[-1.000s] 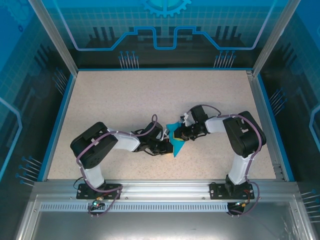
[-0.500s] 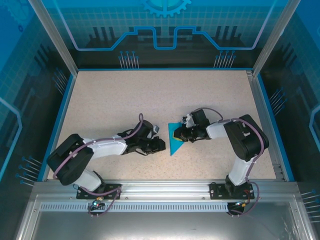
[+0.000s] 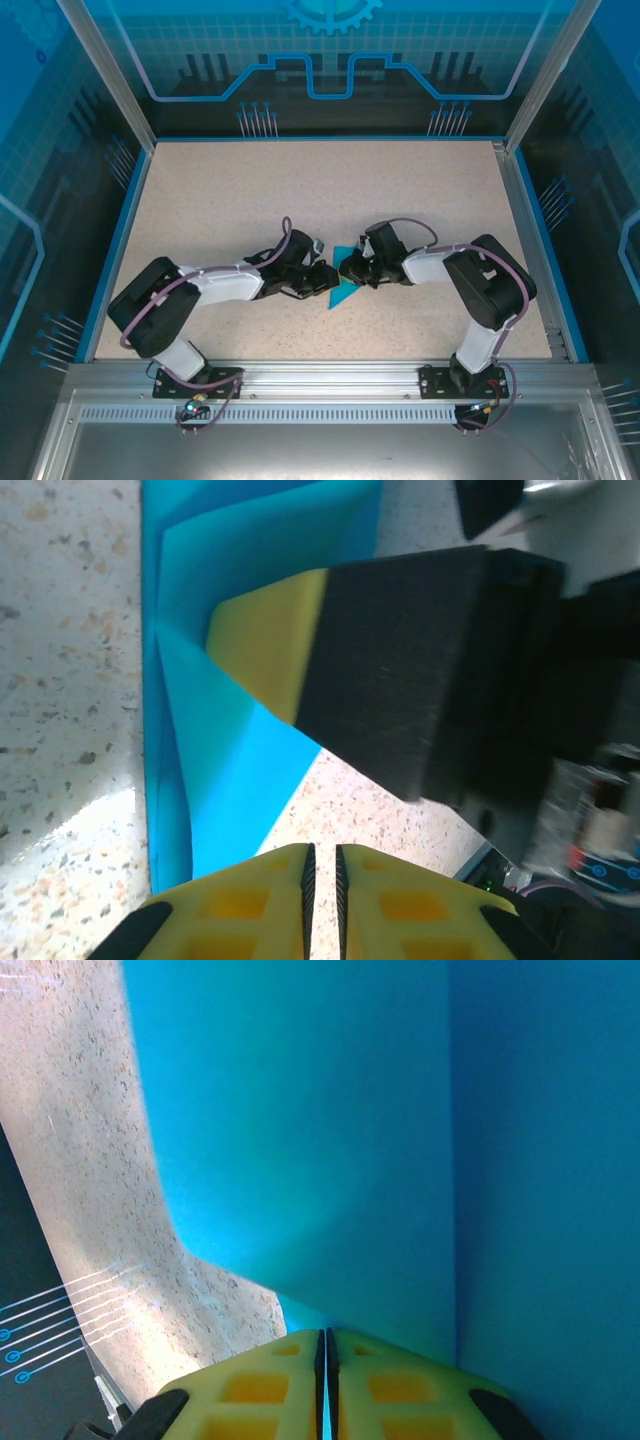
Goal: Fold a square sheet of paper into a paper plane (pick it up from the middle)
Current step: Fourth fold the wing at the center of the table.
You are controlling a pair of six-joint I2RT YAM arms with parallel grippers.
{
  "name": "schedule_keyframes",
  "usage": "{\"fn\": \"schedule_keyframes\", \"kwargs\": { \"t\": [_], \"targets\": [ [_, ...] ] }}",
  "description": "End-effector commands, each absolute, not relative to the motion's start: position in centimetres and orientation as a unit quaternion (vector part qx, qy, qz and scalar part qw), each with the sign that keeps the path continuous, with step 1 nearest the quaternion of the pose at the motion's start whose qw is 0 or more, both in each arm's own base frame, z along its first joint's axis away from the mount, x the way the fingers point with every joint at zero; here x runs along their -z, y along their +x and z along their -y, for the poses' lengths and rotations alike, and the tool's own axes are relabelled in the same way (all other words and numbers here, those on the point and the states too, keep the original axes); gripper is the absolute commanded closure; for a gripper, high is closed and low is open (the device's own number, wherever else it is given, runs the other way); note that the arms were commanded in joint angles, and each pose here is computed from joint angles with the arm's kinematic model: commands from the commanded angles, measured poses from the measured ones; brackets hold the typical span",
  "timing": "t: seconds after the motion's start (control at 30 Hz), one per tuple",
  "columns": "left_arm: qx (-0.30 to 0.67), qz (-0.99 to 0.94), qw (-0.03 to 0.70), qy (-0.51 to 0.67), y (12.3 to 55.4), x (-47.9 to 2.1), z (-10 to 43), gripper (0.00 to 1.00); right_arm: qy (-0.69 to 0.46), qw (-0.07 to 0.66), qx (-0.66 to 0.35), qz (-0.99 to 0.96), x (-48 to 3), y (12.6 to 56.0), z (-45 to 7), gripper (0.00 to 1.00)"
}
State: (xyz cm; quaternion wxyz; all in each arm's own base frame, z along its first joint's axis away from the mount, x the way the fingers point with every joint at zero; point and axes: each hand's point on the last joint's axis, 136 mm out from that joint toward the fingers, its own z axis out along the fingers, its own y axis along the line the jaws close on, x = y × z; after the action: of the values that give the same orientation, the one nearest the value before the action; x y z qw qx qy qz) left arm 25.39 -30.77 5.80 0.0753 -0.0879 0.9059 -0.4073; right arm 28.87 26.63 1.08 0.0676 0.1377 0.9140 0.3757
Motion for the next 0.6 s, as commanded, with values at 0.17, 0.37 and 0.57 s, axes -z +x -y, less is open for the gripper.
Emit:
{"fn": "schedule_keyframes", "kwargs": {
  "t": [0.17, 0.37, 0.57],
  "targets": [
    [0.409, -0.904, 0.045, -0.113, 25.8, -4.2, 31.7, 0.85, 0.166, 0.006, -0.297, -0.940, 3.4, 25.4, -24.5, 0.87],
    [0.392, -0.912, 0.022, -0.117, 25.0, -2.4, 31.4, 0.85, 0.156, 0.005, -0.295, -0.943, 3.4, 25.2, -24.3, 0.88],
    [0.363, -0.924, -0.028, -0.114, 22.2, 0.1, 31.0, 0.85, 0.141, 0.006, -0.280, -0.950, 3.7, 25.0, -23.8, 0.88]
  ]
}}
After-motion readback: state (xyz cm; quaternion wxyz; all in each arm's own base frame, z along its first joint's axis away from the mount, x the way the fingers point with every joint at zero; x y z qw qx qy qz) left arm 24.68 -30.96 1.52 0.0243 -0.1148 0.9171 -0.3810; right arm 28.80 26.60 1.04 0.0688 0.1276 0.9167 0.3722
